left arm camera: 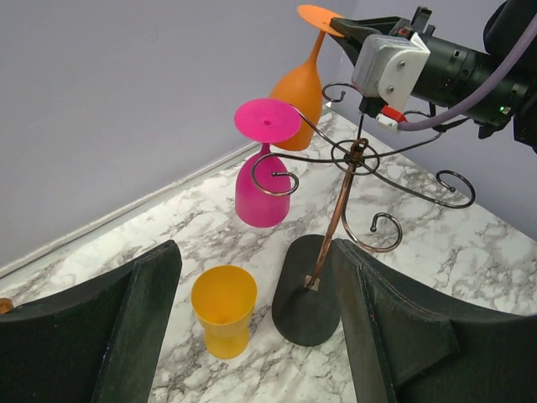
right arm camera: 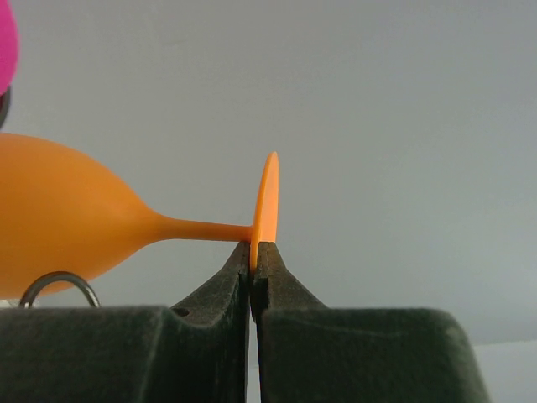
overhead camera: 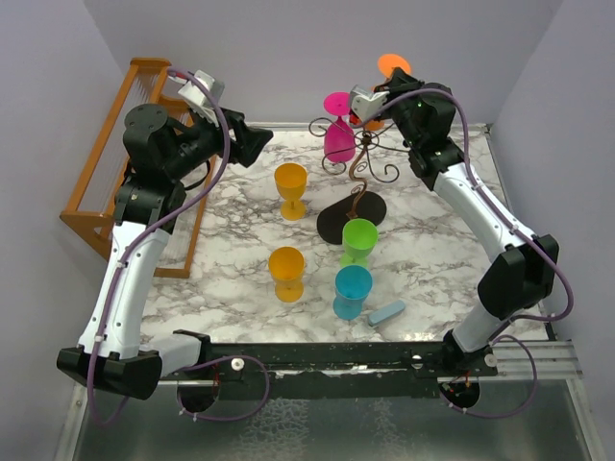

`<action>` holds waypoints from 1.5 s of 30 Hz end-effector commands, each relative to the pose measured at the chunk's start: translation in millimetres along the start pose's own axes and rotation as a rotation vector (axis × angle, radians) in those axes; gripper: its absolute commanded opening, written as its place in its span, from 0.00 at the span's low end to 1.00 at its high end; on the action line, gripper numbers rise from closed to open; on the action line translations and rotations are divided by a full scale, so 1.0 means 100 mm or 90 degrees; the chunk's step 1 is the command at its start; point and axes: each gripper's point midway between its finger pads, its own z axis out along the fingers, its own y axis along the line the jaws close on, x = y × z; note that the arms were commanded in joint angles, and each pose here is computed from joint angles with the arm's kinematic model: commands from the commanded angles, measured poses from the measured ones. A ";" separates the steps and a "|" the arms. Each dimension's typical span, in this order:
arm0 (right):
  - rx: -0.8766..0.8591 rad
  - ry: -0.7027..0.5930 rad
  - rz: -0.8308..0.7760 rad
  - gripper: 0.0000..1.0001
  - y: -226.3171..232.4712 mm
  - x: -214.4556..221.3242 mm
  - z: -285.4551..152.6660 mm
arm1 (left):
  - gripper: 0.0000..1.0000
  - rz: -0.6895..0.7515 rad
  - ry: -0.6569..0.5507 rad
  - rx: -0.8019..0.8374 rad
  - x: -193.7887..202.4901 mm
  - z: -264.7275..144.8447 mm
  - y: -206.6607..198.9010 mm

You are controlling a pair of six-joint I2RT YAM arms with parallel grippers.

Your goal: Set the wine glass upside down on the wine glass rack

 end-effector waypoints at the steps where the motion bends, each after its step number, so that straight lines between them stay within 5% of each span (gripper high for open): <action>1: -0.040 -0.050 -0.063 0.01 -0.09 -0.17 -0.10 | 0.75 0.013 -0.014 -0.012 -0.07 -0.08 0.01; 30: -0.168 -0.137 -0.081 0.01 0.04 -0.42 -0.37 | 0.75 0.017 -0.015 -0.019 -0.04 -0.08 0.05; 45: -0.172 -0.107 -0.081 0.01 0.06 -0.32 -0.49 | 0.75 0.017 -0.015 -0.018 -0.03 -0.07 0.06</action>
